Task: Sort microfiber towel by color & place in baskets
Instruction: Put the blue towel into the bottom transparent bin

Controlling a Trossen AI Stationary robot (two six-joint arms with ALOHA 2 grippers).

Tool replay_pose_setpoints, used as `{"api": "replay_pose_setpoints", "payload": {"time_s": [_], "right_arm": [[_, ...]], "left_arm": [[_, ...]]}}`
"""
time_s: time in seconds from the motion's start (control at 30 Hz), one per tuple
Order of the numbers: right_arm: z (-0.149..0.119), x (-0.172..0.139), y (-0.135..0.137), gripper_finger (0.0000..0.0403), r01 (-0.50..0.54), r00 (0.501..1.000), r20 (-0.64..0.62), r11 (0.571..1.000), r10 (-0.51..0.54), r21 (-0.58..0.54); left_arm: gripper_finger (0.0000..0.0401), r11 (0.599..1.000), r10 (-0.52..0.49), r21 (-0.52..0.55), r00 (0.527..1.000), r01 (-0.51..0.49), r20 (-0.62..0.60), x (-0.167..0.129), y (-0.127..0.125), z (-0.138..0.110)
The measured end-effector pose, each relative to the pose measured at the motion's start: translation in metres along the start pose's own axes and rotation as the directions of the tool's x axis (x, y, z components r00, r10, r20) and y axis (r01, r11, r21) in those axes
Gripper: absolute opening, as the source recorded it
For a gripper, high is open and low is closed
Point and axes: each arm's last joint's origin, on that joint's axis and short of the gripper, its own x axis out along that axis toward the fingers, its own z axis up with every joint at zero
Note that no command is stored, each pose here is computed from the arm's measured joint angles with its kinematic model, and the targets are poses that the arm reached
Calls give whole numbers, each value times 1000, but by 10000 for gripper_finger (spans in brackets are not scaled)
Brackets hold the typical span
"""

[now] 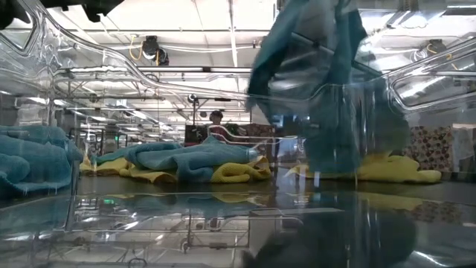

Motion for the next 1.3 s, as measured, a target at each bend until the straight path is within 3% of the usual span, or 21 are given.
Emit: {"api": "replay_pose_setpoints", "payload": {"time_s": [0.1,0.23,0.47,0.57,0.67,0.73,1.0,1.3], "right_arm": [[1,0,-5,0,160,987,-9,987,-160,-36],[5,-9,-13,0,393,919,16,915,-393,-88],[16,-46,-19,0,599,800,60,791,-597,-120],[17,-58,-19,0,594,803,-3,799,-596,-93],[7,-57,-16,7,506,852,-113,859,-512,-77],[-1,-53,-16,23,475,856,-197,878,-477,-63],[-26,-35,-19,147,459,750,-486,882,-449,-108],[-30,-24,-19,168,400,748,-539,911,-387,-100]], "left_arm": [[335,1000,0,0,1000,0,-1,0,0,0],[335,1000,0,0,1000,0,0,0,0,0],[335,1000,0,0,1000,0,0,0,0,0],[335,1000,0,0,1000,0,0,0,0,0],[335,1000,0,0,1000,0,0,0,0,0],[335,1000,0,0,1000,0,0,0,0,0],[335,1000,0,0,1000,0,0,0,0,0],[335,1000,0,0,1000,0,0,0,0,0]]}}
